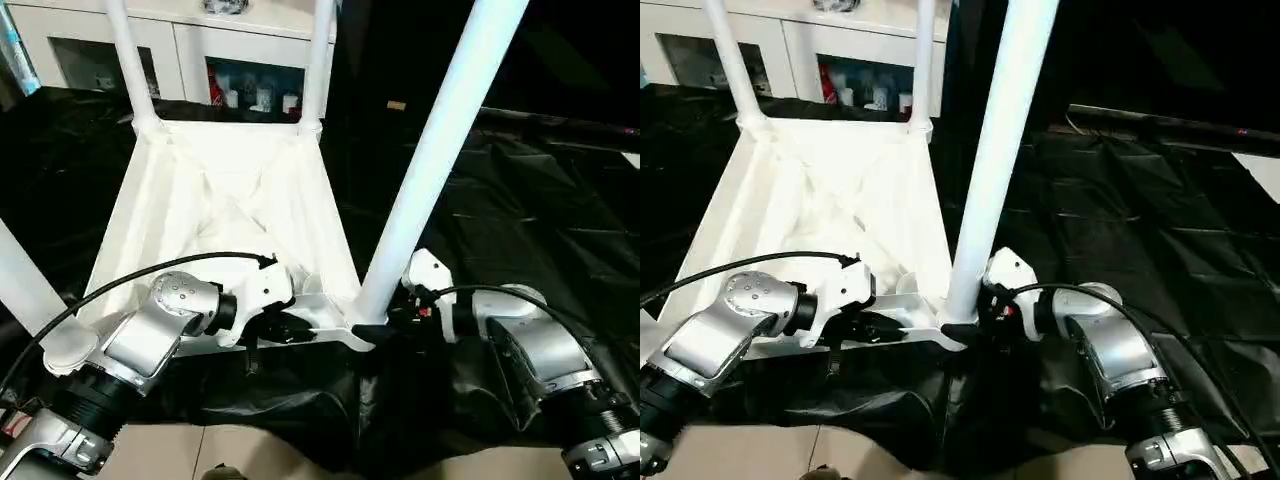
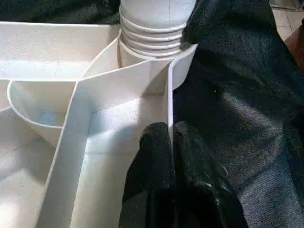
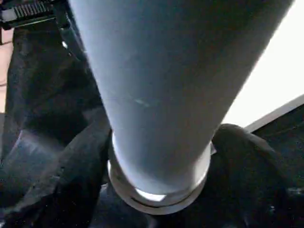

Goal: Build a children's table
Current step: Rotate leg to tighten

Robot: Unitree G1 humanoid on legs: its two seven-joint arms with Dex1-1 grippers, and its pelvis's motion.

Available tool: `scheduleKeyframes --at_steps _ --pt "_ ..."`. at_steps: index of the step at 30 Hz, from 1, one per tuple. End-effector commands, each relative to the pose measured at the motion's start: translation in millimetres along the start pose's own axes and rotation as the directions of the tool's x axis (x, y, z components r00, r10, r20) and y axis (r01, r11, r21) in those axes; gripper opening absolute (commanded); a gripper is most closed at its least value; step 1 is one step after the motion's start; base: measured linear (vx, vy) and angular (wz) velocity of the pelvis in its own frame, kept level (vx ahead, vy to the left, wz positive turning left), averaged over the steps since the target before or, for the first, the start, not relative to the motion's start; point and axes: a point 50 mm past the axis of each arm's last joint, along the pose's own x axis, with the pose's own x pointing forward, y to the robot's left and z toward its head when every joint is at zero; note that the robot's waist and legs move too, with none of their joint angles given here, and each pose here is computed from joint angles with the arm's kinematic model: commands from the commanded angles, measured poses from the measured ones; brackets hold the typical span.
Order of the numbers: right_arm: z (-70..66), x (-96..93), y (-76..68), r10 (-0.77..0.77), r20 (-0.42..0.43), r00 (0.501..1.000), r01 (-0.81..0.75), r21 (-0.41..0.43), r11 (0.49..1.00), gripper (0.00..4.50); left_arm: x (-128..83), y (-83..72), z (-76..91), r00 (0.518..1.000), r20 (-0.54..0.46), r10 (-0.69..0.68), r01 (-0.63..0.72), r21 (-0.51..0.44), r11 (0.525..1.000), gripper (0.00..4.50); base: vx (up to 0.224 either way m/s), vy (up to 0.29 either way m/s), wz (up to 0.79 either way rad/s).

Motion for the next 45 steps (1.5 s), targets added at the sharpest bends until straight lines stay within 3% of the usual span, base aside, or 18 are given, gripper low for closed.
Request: scheduleKeyframes --at_steps 1,6,10,13,17,19,23,25,28,32,34,39,45 --pt "5.8 1.8 -3.6 -0.005 0.000 1.000 0.005 -0.028 1.000 3.40 5 -1.7 -7.2 0.999 -0.037 -0.011 0.010 -0.021 1.000 0.00 0.000 0.000 0.00" --pt "3.0 7.9 -7.5 -0.070 0.007 0.998 0.070 -0.036 0.997 2.97 4 7.7 -7.5 0.996 -0.040 0.085 -0.086 -0.040 0.995 0.00 0.000 0.000 0.00" --pt "0.5 18.6 -18.6 -0.233 0.030 0.972 0.233 -0.002 0.972 2.76 6 23.6 2.1 0.978 0.011 0.210 -0.208 -0.083 0.975 0.00 0.000 0.000 0.00" --pt "3.2 35.7 -29.5 -0.396 0.077 0.915 0.381 0.157 0.911 2.74 11 40.3 16.1 0.947 0.034 0.321 -0.315 -0.112 0.942 0.00 0.000 0.000 0.00" --pt "6.7 56.9 -34.5 -0.519 0.066 0.852 0.489 0.249 0.836 2.72 22 54.0 29.6 0.903 0.042 0.427 -0.417 -0.147 0.897 0.00 0.000 0.000 0.00" --pt "9.5 72.1 -33.9 -0.568 0.045 0.822 0.533 0.291 0.795 2.72 35 56.1 40.5 0.893 0.063 0.446 -0.432 -0.158 0.888 0.00 0.000 0.000 0.00" --pt "16.2 90.2 -26.7 -0.553 0.065 0.831 0.509 0.312 0.802 2.72 51 50.8 52.2 0.906 0.101 0.411 -0.396 -0.142 0.907 0.00 0.000 0.000 0.00" --pt "22.0 94.0 -25.4 -0.536 0.110 0.837 0.474 0.343 0.811 3.28 57 45.7 54.0 0.921 0.120 0.371 -0.358 -0.115 0.927 0.00 0.025 -0.006 0.00" --pt "24.1 88.2 -28.4 -0.520 0.136 0.843 0.455 0.333 0.826 3.49 55 41.8 51.0 0.933 0.135 0.334 -0.325 -0.082 0.942 0.00 0.017 -0.004 0.00" --pt "22.8 69.5 -33.1 -0.438 0.154 0.886 0.403 0.214 0.890 3.91 49 36.1 41.9 0.954 0.140 0.263 -0.259 -0.049 0.965 0.00 0.000 0.000 0.00" --pt "19.8 57.6 -31.5 -0.350 0.148 0.925 0.331 0.138 0.933 3.91 45 32.7 37.0 0.965 0.136 0.226 -0.223 -0.040 0.974 0.00 0.000 0.000 0.00" --pt "10.4 34.7 -29.5 -0.217 0.097 0.971 0.215 0.029 0.976 3.91 38 29.4 29.0 0.979 0.121 0.162 -0.162 -0.013 0.987 0.00 0.000 0.000 0.00" --pt "7.1 13.6 -25.4 -0.045 0.068 0.997 0.044 0.013 0.999 3.91 27 18.0 20.8 0.994 0.111 0.005 -0.009 0.037 0.999 0.00 0.000 0.000 0.00"
